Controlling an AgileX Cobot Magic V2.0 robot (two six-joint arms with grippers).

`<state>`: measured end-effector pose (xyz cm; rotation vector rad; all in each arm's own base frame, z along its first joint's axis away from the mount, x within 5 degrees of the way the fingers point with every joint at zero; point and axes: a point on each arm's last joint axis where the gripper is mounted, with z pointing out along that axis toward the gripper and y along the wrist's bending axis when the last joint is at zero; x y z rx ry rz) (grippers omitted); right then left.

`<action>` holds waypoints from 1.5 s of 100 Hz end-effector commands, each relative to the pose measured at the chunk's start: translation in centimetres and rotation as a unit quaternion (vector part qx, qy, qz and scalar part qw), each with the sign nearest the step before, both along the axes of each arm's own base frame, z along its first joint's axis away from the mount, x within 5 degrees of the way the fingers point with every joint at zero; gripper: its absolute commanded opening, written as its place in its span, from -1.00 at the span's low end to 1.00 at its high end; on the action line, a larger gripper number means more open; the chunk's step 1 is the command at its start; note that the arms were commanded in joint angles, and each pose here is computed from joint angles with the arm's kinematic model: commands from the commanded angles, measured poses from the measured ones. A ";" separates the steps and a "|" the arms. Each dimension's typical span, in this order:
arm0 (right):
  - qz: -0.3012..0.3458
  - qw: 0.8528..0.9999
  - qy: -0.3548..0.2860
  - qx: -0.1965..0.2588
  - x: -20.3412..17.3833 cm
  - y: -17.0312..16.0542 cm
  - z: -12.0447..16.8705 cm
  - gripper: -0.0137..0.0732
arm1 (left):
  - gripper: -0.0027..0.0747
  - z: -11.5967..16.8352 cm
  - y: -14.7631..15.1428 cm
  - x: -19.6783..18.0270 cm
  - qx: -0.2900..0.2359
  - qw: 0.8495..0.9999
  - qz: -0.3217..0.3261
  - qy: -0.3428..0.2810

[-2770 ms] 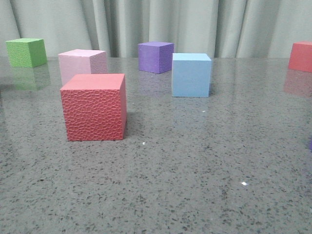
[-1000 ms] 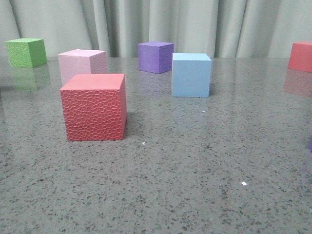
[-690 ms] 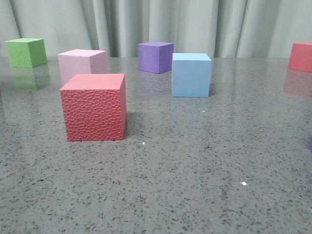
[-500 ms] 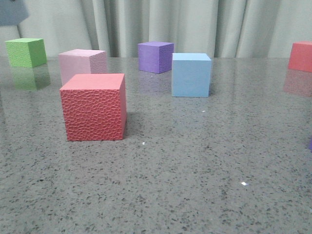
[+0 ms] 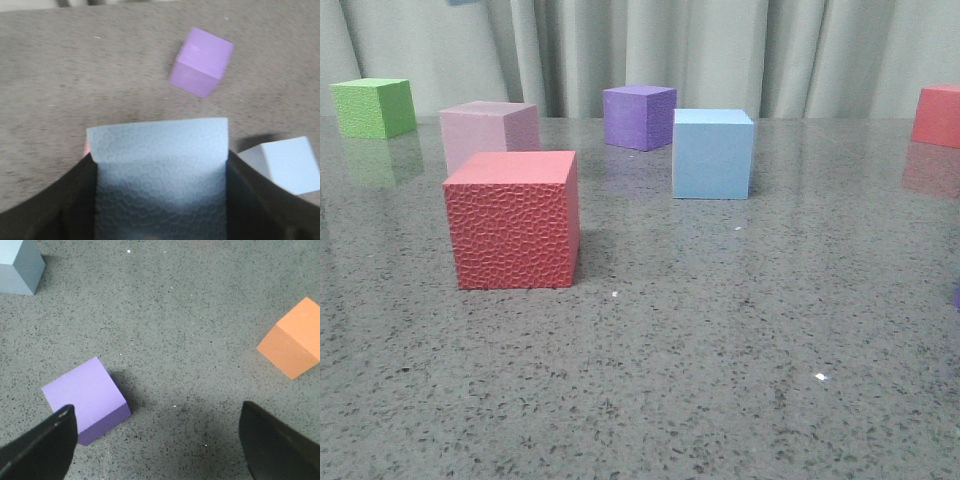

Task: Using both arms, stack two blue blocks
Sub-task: 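Carry the held cube with the left gripper above the placed blue cube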

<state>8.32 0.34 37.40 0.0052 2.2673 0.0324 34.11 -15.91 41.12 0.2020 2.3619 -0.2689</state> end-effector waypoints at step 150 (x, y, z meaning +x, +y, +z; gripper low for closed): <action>-0.001 0.999 -0.035 0.001 0.2 0.0 1.0 0.80 | -0.39 -0.2 -14.2 -1.2 -0.057 0.997 -0.045 -0.019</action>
